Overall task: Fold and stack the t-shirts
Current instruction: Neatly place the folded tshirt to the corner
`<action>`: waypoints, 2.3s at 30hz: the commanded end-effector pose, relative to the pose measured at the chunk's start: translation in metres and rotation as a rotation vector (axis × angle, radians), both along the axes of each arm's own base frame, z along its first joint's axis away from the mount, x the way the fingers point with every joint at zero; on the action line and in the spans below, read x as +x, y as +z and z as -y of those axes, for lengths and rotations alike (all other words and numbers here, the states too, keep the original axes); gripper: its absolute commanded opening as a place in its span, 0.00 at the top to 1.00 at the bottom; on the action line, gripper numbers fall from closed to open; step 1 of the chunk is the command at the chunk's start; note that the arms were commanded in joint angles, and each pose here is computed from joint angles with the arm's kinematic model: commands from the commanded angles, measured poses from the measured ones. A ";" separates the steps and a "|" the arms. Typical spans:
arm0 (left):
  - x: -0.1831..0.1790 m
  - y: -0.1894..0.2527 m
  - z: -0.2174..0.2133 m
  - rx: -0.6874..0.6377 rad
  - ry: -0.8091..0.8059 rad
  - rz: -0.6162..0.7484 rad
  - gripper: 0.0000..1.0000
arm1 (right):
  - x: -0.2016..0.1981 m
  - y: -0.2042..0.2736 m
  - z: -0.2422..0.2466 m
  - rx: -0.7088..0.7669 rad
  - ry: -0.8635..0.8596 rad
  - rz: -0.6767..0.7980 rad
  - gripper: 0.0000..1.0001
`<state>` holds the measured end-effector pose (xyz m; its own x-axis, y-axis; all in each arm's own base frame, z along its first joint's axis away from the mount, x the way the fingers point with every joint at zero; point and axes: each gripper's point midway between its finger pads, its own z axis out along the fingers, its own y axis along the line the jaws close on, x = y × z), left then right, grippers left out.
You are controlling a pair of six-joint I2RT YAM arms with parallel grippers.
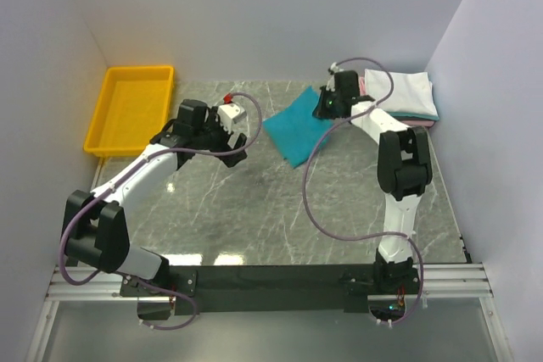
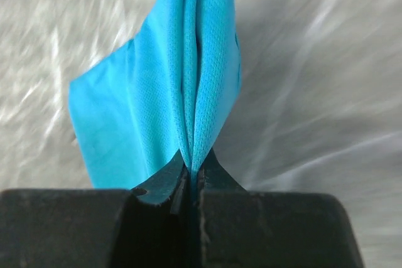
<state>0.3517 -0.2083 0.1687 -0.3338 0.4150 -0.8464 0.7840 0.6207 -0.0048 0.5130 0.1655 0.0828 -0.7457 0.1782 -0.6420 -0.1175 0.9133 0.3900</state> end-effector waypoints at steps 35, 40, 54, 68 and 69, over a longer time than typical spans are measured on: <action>-0.016 -0.012 -0.030 0.022 0.079 -0.092 0.01 | 0.100 0.206 0.187 -0.429 -0.116 0.440 1.00; -0.015 -0.013 -0.029 0.017 0.079 -0.093 0.00 | 0.097 0.219 0.191 -0.439 -0.127 0.450 1.00; -0.013 -0.015 -0.026 0.019 0.062 -0.098 0.00 | 0.092 0.259 0.201 -0.429 -0.162 0.516 1.00; -0.012 -0.019 -0.026 0.031 0.059 -0.117 0.00 | 0.098 0.231 0.265 -0.511 -0.234 0.467 1.00; -0.012 -0.020 -0.026 0.034 0.058 -0.120 0.00 | 0.100 0.230 0.274 -0.525 -0.242 0.472 1.00</action>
